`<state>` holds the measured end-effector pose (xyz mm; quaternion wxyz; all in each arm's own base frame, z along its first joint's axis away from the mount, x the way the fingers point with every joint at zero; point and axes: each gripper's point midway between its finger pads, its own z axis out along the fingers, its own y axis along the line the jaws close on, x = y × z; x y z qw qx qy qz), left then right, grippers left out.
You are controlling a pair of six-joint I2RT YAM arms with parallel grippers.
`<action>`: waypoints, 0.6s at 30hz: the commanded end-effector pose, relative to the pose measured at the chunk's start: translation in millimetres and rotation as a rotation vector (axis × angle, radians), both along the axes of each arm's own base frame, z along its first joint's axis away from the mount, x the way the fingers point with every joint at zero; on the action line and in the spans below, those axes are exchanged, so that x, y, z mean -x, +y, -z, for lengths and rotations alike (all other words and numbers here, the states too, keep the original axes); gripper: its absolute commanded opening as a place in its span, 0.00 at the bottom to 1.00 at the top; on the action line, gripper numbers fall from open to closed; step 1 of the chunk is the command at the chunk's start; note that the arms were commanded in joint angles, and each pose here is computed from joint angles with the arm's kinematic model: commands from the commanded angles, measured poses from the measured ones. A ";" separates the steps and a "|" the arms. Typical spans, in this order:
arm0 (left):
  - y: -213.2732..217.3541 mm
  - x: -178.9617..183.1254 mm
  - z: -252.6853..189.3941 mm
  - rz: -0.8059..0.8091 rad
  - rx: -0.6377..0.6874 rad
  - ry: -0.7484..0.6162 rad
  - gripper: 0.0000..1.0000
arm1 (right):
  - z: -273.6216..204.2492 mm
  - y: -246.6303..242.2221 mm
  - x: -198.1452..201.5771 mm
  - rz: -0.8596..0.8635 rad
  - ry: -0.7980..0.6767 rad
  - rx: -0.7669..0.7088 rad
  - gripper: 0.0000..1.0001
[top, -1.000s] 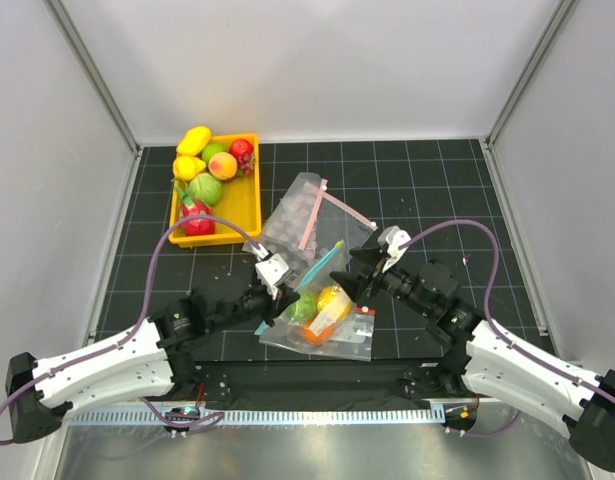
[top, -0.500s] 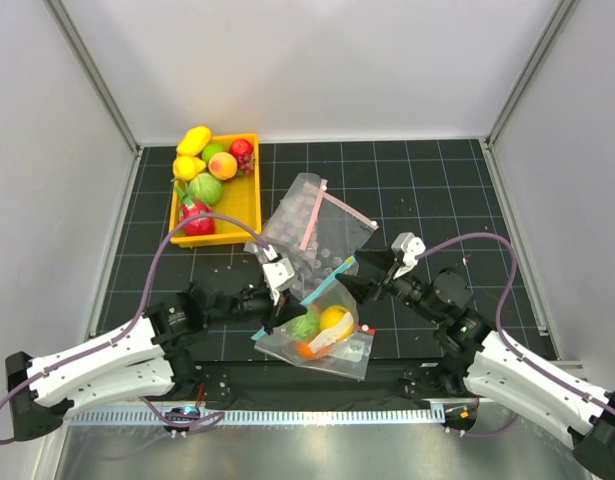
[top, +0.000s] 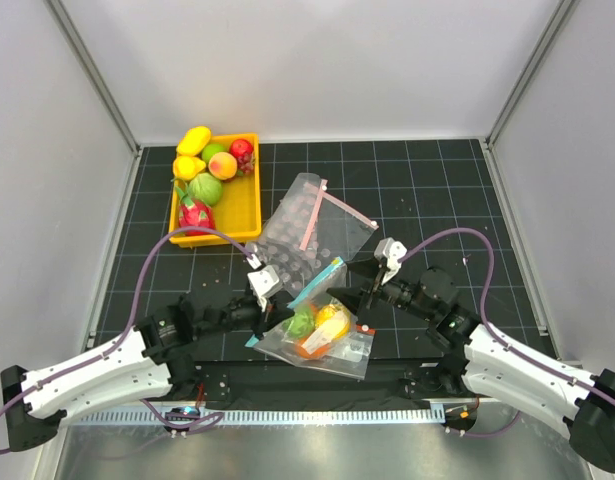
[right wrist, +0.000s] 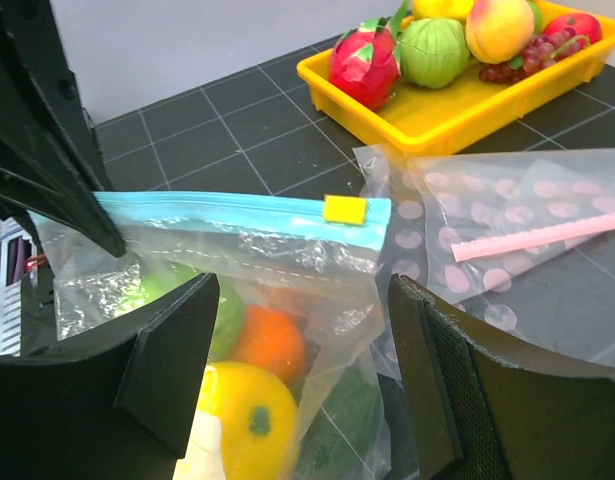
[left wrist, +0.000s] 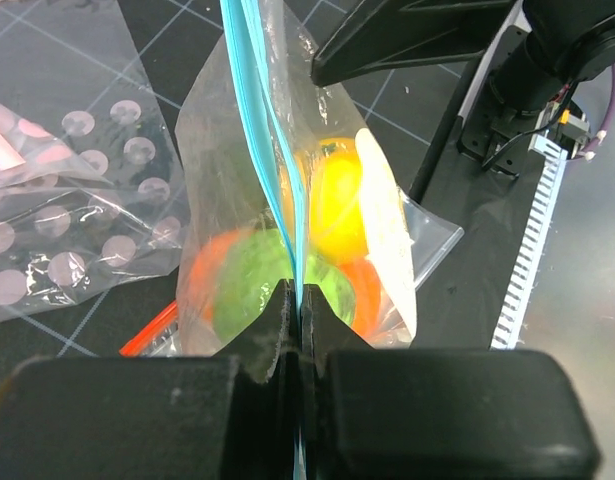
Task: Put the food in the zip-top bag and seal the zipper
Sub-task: Zip the zipper food storage bag at the center of the board.
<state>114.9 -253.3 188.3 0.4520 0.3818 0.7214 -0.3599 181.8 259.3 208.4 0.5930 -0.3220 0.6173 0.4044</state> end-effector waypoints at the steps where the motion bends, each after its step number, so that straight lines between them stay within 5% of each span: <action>1: -2.6 -5.5 -2.2 -0.008 0.017 -0.038 0.00 | -26.2 6.5 6.8 -0.056 -0.093 -0.063 0.75; 10: -0.8 -9.3 10.5 -0.014 -0.015 -0.059 0.00 | -23.9 12.4 -8.8 -0.063 -0.055 -0.059 0.69; 18: 2.5 -15.2 4.4 -0.048 -0.003 -0.084 0.01 | -28.4 15.6 -3.7 -0.136 -0.017 -0.081 0.02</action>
